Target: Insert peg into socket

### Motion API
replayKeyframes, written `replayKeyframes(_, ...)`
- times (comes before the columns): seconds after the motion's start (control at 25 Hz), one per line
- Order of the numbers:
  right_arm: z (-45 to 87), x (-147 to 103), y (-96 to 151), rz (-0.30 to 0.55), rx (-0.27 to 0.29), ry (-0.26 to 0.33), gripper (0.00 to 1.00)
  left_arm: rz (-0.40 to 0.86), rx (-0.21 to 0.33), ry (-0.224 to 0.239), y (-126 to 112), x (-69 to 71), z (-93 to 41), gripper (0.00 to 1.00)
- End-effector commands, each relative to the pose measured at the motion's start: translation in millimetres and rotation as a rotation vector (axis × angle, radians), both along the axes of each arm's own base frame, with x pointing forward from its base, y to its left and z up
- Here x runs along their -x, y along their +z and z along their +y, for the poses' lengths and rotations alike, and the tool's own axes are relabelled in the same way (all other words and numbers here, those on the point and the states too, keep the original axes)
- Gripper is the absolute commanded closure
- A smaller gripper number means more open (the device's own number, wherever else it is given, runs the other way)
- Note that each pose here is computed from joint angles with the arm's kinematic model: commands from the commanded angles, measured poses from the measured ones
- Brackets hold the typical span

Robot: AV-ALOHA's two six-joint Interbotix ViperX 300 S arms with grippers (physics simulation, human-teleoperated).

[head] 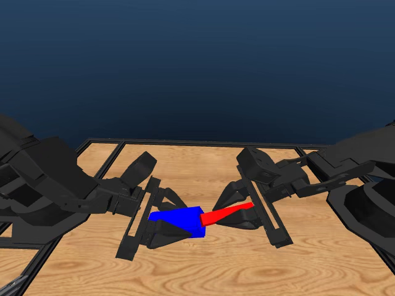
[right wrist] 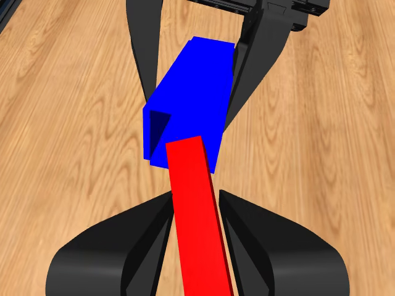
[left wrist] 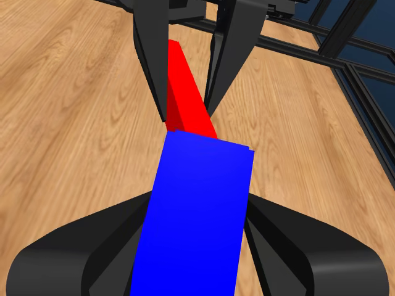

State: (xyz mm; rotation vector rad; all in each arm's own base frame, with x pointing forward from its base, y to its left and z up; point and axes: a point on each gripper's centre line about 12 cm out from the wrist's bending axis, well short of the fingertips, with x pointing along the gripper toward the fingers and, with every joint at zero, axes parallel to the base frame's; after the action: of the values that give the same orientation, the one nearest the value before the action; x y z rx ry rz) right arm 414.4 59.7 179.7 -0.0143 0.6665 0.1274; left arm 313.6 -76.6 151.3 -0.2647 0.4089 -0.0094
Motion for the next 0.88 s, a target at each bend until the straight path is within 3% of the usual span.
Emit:
replayKeyframes(0.04,-8.5,-4.6,29.3,-0.027,-0.016,-0.037,1.00,-0.065,-0.005,-0.008,14.5,-11.0,-5.6,1.00)
replayKeyframes(0.08,-7.8,-4.2,14.7,0.029,-0.005,-0.037,1.00,-0.077,0.004,0.006,16.5,-11.2,-3.2,1.00)
replayKeyframes(0.12,-5.1,-8.8,25.0,0.005,-0.012,-0.037,1.00,-0.100,0.016,0.020,22.9,-15.9,-2.0,1.00)
replayKeyframes(0.16,-4.1,-9.8,20.2,0.020,-0.012,-0.039,1.00,-0.042,-0.003,0.009,8.3,-12.3,-2.0,1.00)
replayKeyframes(0.2,-3.1,-12.8,17.7,0.041,-0.008,-0.044,1.00,-0.076,0.012,0.022,19.9,-20.7,-1.2,1.00)
replayKeyframes(0.24,-0.3,-16.4,21.2,0.045,-0.002,-0.041,1.00,-0.016,-0.002,0.015,5.6,-19.7,-1.3,1.00)
replayKeyframes(0.32,4.2,-28.2,27.2,0.051,0.004,-0.046,1.00,-0.018,0.018,0.018,12.6,-32.0,-3.8,1.00)
replayKeyframes(0.36,5.6,-33.0,23.0,0.084,0.018,-0.053,1.00,0.047,0.012,0.037,-5.0,-31.5,2.0,1.00)
replayKeyframes(0.48,14.8,-51.8,18.0,0.129,0.040,-0.079,1.00,0.094,0.036,0.022,-5.8,-40.9,-1.5,1.00)
replayKeyframes(0.52,17.7,-54.8,17.3,0.149,0.056,-0.074,1.00,0.062,0.058,0.039,1.7,-46.9,-1.0,1.00)
replayKeyframes(0.56,20.6,-57.6,11.3,0.193,0.069,-0.100,1.00,0.086,0.031,-0.004,-2.7,-43.9,-9.2,1.00)
replayKeyframes(0.6,23.8,-59.5,11.9,0.200,0.075,-0.104,0.87,0.083,0.049,0.023,-2.0,-45.3,-3.0,1.00)
replayKeyframes(0.64,22.5,-58.9,12.8,0.217,0.080,-0.125,0.00,0.108,0.043,0.008,-1.9,-46.0,-2.8,1.00)
replayKeyframes(0.72,22.0,-53.8,12.0,0.245,0.076,-0.155,0.00,0.082,0.050,0.015,5.0,-42.3,-0.2,1.00)
replayKeyframes(0.76,20.2,-50.2,7.0,0.268,0.076,-0.180,0.00,0.104,0.046,-0.005,5.9,-47.0,-2.6,1.00)
replayKeyframes(0.88,18.6,-36.8,1.6,0.305,0.068,-0.223,0.00,0.124,0.062,0.001,-1.0,-42.8,-3.7,1.00)
